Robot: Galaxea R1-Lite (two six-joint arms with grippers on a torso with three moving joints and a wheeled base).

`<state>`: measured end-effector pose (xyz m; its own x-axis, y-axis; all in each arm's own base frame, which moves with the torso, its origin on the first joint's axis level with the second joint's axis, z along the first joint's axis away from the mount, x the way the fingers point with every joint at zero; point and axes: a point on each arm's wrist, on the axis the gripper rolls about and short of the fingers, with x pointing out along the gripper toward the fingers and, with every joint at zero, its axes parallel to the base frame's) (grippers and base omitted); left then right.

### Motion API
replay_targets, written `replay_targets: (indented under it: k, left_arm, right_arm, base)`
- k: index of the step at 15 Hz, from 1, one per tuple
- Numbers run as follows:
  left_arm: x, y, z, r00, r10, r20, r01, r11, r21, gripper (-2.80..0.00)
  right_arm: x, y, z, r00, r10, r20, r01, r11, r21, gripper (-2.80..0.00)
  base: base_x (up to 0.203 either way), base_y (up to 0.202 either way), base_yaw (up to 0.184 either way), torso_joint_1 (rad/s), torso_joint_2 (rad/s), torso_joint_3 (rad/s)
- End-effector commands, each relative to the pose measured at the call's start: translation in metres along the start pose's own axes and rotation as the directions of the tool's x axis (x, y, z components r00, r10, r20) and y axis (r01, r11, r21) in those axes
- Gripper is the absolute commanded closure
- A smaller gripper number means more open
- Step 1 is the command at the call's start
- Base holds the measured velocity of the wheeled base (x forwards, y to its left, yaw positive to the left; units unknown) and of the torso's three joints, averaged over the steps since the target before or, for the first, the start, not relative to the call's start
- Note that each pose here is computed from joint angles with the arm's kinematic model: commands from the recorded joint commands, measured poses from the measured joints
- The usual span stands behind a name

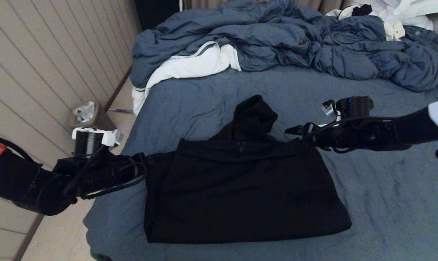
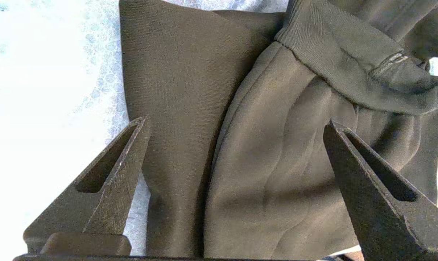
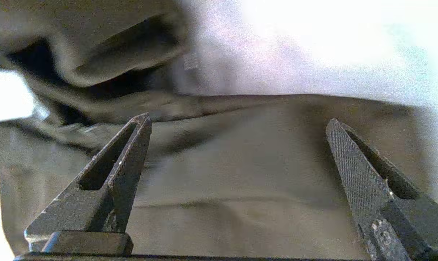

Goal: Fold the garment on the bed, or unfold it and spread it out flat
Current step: Unfold the black sweatshirt

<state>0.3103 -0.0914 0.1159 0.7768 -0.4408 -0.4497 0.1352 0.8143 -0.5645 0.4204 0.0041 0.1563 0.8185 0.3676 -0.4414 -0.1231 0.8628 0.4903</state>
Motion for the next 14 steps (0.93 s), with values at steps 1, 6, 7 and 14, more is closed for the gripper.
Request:
replay_targets:
  k: [1,6,7,14]
  left_arm:
    - [0.001,0.0,0.0,1.0,-0.003,0.002,0.003,1.0,-0.002,-2.8]
    - [0.002,0.001,-0.001,1.0,-0.001,-0.004,0.001,1.0,-0.003,-2.8]
    - [0.002,0.001,-0.002,1.0,0.001,-0.007,-0.001,1.0,-0.004,-2.8]
    - [0.015,0.002,-0.015,0.998,0.005,-0.065,-0.006,1.0,-0.003,-2.8]
  right_arm:
    - [0.01,0.011,-0.007,0.999,0.024,-0.021,-0.024,1.0,-0.012,-2.8]
    - [0.018,0.004,-0.011,0.999,0.01,-0.036,-0.01,1.0,-0.015,-2.8]
    - [0.018,0.003,-0.01,0.999,0.008,-0.032,-0.009,1.0,-0.018,-2.8]
    - [0.017,-0.001,-0.009,1.0,0.0,-0.03,-0.002,0.999,-0.042,-2.8]
  base:
    - [0.0,0.0,0.0,0.0,0.0,0.0]
    - [0.0,0.0,0.0,0.0,0.0,0.0]
    - [0.0,0.0,0.0,0.0,0.0,0.0]
    - [0.0,0.0,0.0,0.0,0.0,0.0]
